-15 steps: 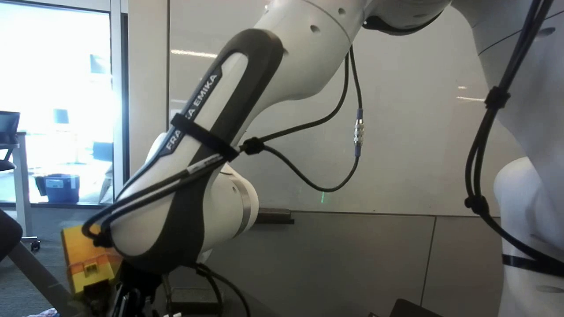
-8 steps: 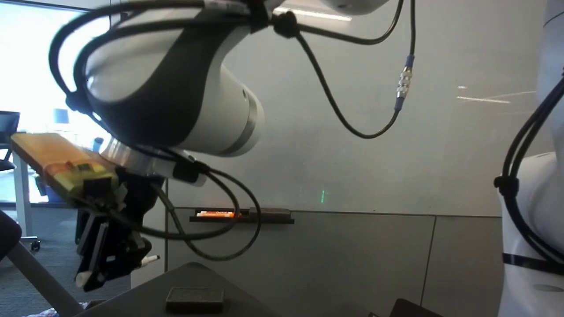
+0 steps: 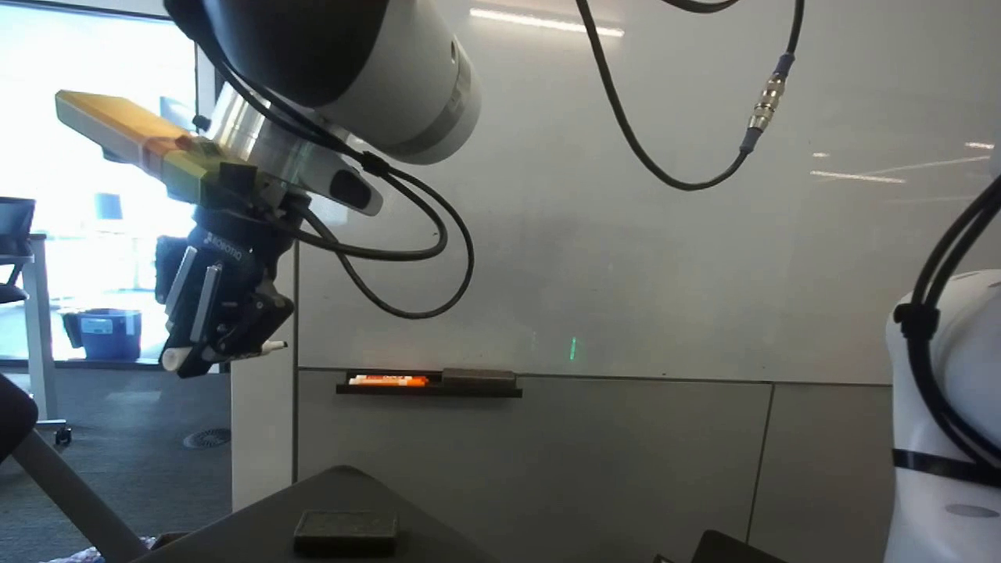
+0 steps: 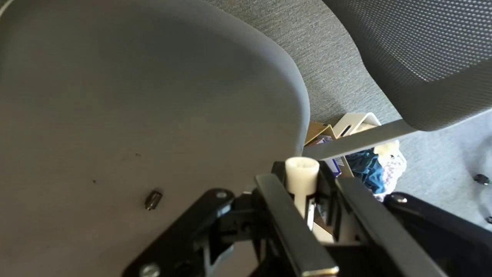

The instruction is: Get the marker from the chair and use it to write on the white board

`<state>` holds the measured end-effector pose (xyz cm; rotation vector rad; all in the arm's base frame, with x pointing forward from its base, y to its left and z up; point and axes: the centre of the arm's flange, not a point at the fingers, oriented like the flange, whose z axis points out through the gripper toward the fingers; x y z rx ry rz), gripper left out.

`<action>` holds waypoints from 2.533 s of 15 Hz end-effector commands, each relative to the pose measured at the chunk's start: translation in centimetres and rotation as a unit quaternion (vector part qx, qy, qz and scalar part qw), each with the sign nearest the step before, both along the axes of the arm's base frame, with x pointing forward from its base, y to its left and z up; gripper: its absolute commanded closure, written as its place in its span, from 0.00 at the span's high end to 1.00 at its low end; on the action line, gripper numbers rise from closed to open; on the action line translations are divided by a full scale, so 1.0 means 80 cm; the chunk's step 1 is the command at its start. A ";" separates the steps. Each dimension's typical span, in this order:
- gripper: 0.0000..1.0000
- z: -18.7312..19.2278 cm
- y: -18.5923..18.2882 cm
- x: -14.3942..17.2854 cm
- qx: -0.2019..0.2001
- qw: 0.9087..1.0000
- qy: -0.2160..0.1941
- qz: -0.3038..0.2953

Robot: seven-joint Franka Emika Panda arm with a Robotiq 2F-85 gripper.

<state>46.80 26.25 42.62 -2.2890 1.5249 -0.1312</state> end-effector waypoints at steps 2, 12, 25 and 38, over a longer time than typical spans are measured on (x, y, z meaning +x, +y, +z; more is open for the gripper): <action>0.12 0.029 -0.012 0.051 -0.020 0.999 -0.048 0.006; 0.12 0.099 -0.080 0.101 -0.076 0.988 -0.088 0.101; 0.12 0.098 -0.144 0.113 -0.098 0.984 -0.108 0.102; 0.12 0.076 -0.283 0.270 -0.125 0.982 -0.143 0.024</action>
